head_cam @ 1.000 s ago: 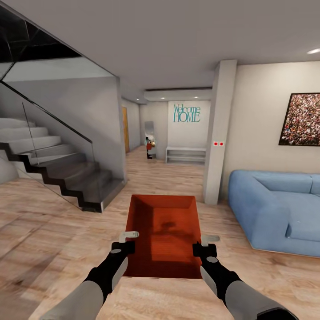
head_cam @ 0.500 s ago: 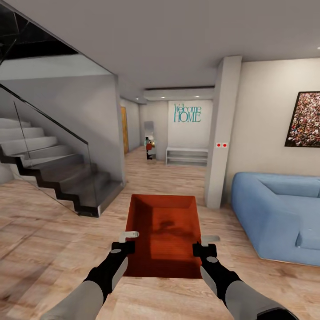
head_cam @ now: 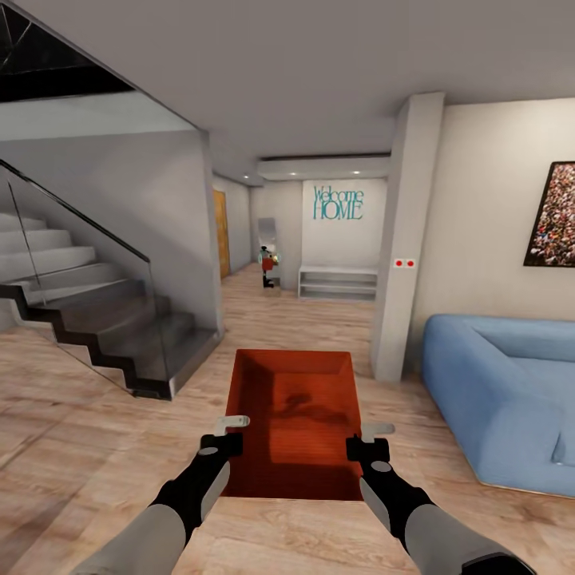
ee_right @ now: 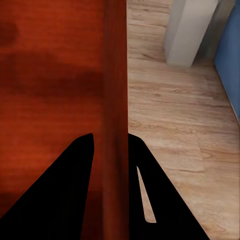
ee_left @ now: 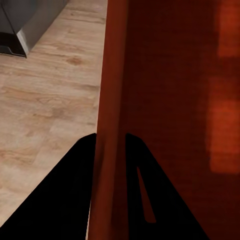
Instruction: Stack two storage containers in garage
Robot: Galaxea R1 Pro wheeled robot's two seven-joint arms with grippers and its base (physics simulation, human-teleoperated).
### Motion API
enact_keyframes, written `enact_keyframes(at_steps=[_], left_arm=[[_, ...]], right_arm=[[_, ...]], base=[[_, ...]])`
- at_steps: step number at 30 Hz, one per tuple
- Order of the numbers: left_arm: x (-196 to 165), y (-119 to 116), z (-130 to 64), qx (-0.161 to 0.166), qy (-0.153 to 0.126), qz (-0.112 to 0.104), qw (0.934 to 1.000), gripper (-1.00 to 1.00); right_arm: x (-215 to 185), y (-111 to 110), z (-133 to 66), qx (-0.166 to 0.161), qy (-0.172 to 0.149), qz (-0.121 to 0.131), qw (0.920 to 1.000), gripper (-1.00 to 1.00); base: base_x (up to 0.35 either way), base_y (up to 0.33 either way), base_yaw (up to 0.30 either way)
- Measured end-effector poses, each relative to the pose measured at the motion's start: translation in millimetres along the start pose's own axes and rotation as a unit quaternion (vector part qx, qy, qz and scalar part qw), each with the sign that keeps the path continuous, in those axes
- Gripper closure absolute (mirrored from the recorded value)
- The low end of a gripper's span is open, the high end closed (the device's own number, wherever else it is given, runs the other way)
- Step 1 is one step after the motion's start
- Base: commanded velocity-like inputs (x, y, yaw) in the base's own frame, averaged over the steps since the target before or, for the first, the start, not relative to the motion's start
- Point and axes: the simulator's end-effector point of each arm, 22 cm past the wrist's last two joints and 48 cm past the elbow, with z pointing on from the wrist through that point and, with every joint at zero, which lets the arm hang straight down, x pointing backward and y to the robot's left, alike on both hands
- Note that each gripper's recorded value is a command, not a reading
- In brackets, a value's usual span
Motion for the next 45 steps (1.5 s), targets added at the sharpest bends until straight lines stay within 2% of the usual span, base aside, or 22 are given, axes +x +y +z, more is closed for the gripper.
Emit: enact_keyframes(at_steps=[45], left_arm=[[0.2,0.1,0.0,0.0,0.0,0.0,1.0,1.0]], right_arm=[[0.2,0.1,0.0,0.0,0.0,0.0,1.0,1.0]], base=[[0.325,0.0,0.0]])
